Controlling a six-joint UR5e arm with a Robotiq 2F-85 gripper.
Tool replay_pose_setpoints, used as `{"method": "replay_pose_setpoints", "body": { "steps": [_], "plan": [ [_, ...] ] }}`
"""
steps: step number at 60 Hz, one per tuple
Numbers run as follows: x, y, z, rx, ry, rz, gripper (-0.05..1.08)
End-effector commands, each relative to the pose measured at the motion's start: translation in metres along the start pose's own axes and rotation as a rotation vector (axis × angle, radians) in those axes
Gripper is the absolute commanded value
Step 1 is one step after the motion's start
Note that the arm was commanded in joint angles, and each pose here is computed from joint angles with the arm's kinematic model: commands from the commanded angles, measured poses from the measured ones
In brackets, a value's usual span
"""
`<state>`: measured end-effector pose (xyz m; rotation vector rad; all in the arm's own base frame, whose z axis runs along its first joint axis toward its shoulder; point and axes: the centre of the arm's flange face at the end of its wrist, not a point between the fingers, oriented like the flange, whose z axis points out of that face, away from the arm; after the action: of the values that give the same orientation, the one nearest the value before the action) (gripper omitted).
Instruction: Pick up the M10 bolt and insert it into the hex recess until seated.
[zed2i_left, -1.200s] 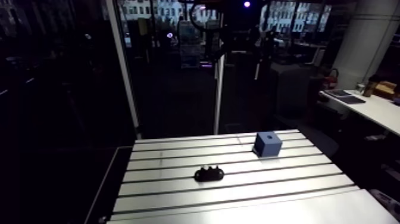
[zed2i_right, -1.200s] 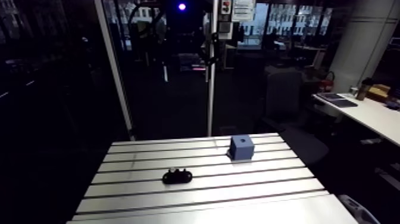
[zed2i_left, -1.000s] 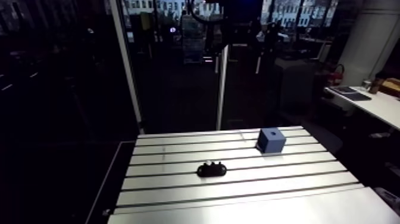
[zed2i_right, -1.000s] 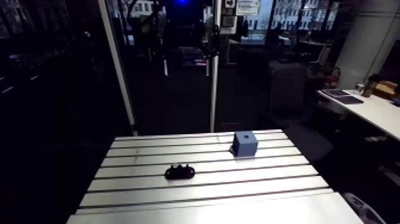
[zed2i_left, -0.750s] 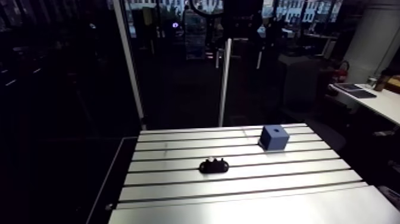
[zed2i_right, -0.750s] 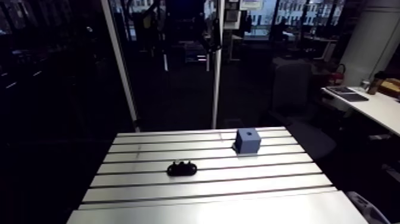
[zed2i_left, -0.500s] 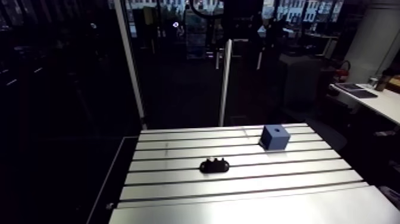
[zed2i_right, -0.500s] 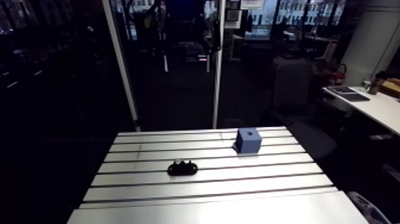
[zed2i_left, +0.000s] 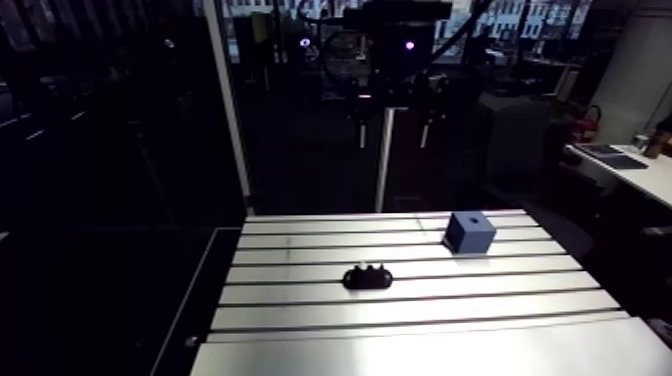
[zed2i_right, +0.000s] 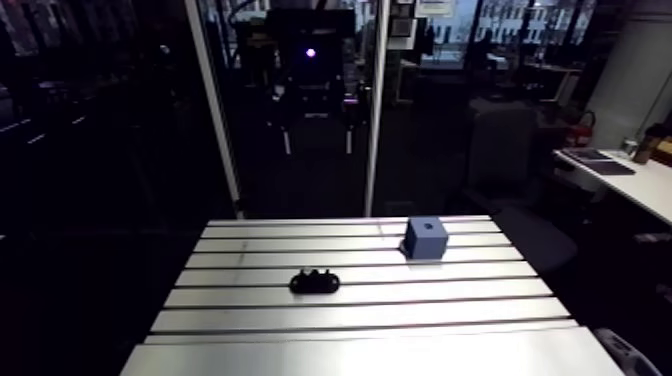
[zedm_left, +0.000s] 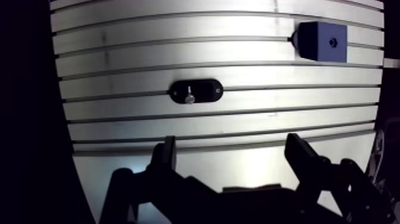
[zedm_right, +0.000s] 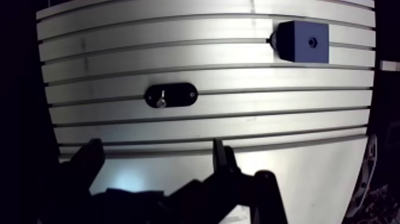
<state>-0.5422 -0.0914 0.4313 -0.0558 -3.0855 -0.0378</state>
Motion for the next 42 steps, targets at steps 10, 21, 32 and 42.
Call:
{"method": "replay_pose_setpoints", "body": {
  "steps": [10,21,32,42],
  "plan": [
    [-0.009,-0.01,0.063,-0.004,0.092,-0.071,0.01],
    [-0.018,-0.019,0.082,-0.01,0.144,-0.192,0.01],
    [-0.021,-0.02,0.099,-0.007,0.128,-0.208,0.01],
    [-0.025,-0.021,0.109,0.002,0.128,-0.204,0.01]
  ]
}}
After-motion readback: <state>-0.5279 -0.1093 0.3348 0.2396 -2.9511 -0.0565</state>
